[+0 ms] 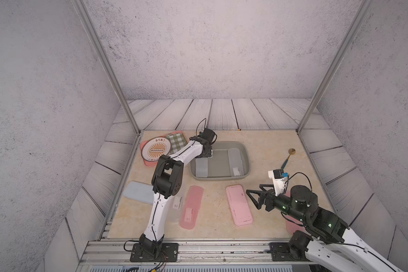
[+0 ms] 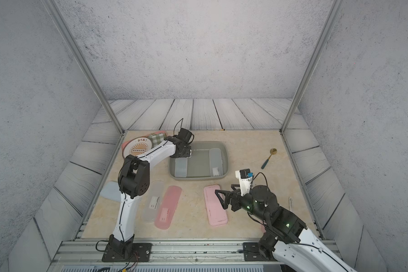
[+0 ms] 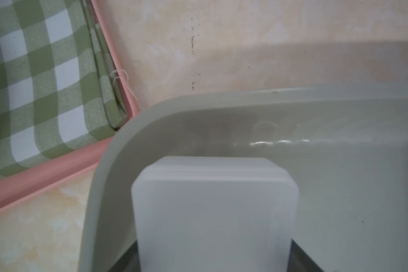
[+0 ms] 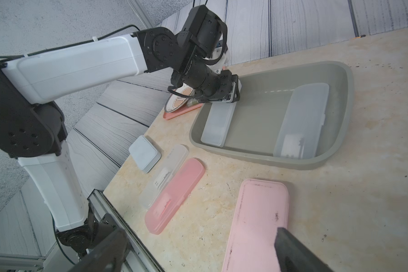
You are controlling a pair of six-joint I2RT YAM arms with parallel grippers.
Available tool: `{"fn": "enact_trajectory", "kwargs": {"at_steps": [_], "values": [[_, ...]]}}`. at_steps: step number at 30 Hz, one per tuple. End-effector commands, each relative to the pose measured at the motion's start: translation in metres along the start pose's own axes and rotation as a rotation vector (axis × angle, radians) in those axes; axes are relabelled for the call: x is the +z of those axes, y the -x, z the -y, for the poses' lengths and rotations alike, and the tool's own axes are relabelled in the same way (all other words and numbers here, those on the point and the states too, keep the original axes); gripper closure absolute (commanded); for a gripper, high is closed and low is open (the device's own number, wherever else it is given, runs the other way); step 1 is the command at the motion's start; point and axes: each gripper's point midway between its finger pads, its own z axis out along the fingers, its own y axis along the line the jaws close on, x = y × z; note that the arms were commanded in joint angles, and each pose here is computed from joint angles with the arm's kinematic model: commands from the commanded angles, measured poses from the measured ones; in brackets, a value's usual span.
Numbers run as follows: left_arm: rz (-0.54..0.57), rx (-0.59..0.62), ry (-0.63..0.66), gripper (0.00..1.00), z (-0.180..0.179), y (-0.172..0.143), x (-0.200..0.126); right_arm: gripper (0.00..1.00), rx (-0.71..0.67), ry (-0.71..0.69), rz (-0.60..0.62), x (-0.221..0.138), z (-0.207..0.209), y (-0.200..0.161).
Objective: Put the pencil case into the storage box
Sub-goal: Place the pencil case at the storage box, then pick up the pencil case from the center of the board.
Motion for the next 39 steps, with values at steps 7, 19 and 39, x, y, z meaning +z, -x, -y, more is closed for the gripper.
{"fn": "enact_trajectory", "kwargs": {"at_steps": [7,19,39], "values": [[0.015,-0.015,0.01,0.0,-0.008,0.004,0.004,0.01,0.005,0.0,0.02,0.002,-0.001,0.005],[0.147,0.04,-0.121,0.0,-0.03,0.019,-0.138,0.01,0.036,-0.046,0.041,0.004,0.01,0.004],[-0.305,0.085,-0.323,0.12,-0.086,-0.213,-0.193,0.01,0.113,-0.052,0.153,0.019,0.018,0.015]]}}
